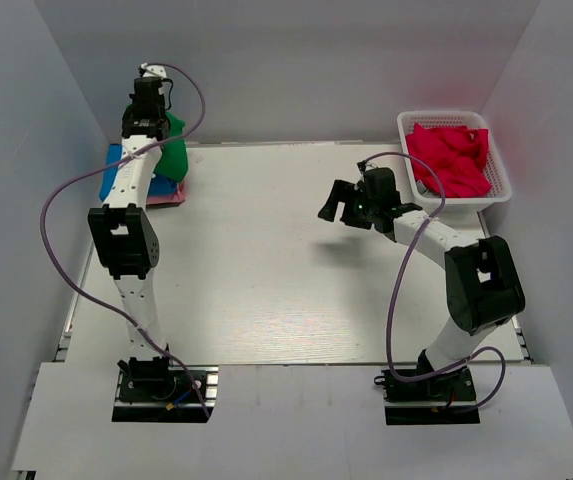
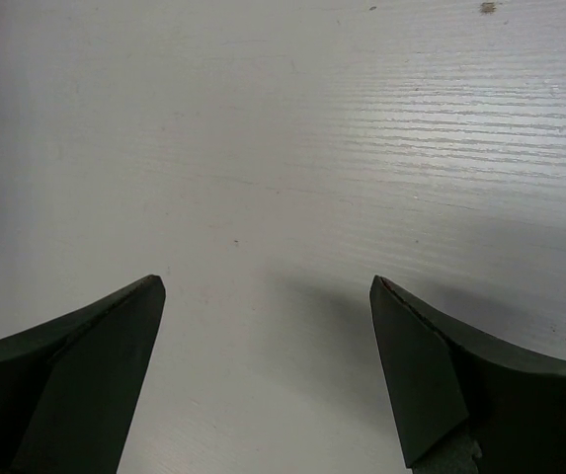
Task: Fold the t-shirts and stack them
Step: Put the neatly folded tshirt into the corner of the board with the left arm
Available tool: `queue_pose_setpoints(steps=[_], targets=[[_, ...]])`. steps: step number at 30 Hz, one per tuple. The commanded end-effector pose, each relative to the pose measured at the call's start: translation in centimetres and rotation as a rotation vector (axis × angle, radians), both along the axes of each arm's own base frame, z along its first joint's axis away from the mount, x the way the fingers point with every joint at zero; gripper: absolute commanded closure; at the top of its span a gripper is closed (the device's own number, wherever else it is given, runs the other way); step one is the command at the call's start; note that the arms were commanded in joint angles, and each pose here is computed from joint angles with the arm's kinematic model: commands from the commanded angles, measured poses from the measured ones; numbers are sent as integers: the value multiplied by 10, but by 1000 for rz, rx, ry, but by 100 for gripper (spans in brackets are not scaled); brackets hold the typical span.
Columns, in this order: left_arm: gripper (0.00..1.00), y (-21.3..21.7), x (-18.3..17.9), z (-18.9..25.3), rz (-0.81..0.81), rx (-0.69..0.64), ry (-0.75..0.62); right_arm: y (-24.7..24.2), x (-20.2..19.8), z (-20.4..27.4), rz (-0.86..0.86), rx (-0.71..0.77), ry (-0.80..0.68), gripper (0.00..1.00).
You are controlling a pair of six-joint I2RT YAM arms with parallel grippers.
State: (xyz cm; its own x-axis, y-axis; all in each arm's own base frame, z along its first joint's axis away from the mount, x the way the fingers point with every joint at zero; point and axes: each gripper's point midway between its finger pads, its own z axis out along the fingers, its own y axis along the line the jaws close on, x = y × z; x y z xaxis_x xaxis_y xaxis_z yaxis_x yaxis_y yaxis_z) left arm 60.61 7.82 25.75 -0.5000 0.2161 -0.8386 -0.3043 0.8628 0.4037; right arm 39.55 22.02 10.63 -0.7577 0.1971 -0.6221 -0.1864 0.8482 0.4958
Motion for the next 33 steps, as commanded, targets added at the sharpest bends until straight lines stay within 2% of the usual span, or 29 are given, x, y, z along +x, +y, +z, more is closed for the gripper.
queue_pose_setpoints(steps=[1, 3, 7, 11, 12, 13, 14, 15, 21, 22, 24, 25, 26, 27, 28, 29, 30, 31, 33], targets=[[100, 20, -6, 60, 6, -28, -147, 9, 14, 20, 0, 35, -57, 10], [100, 26, -3, 53, -7, -48, -141, 11, 17, 18, 0, 35, -50, 10], [100, 47, 4, 10, 0, -56, -65, 13, 20, 13, 6, 29, -27, 10], [100, 90, 7, -36, 154, -7, -31, 13, 21, 9, 7, 27, -17, 10], [66, 95, 10, -39, 179, 5, -44, 15, 24, 11, 4, 24, -23, 10], [39, 98, 10, -44, 203, 7, -45, 9, 23, 8, -14, -8, -10, 10], [6, 104, 13, -46, 213, 8, -47, 8, 23, 10, -17, -16, -16, 10], [0, 105, 14, -45, 226, 1, -53, 6, 24, 13, -29, -20, -25, 10], [0, 92, 7, 24, 246, -45, -192, 0, 12, 33, -46, -7, -68, 10], [0, 83, -3, 49, 245, -51, -221, -2, 6, 36, -50, -5, -73, 10], [0, 75, -20, 69, 289, -72, -249, -9, -1, 44, -79, -7, -95, 10], [0, 58, -28, 62, 296, -152, -233, -15, -7, 47, -96, -7, -108, 10], [0, 42, -39, 81, 226, -228, -251, -19, -18, 48, -105, 2, -112, 10], [0, 23, -47, 82, 186, -285, -239, -21, -22, 50, -109, 8, -117, 10], [0, 1, -61, 51, 200, -395, -179, -25, -27, 51, -122, 11, -123, 10], [0, -21, -69, 46, 147, -485, -163, -30, -39, 56, -125, 30, -151, 10], [0, -40, -99, 30, 106, -543, -113, -32, -44, 55, -132, 36, -149, 10], [0, -81, -111, 25, 9, -644, -93, -38, -52, 46, -157, 26, -125, 10], [0, -125, -137, 18, -105, -713, -91, -45, -72, 47, -158, 29, -117, 10]])
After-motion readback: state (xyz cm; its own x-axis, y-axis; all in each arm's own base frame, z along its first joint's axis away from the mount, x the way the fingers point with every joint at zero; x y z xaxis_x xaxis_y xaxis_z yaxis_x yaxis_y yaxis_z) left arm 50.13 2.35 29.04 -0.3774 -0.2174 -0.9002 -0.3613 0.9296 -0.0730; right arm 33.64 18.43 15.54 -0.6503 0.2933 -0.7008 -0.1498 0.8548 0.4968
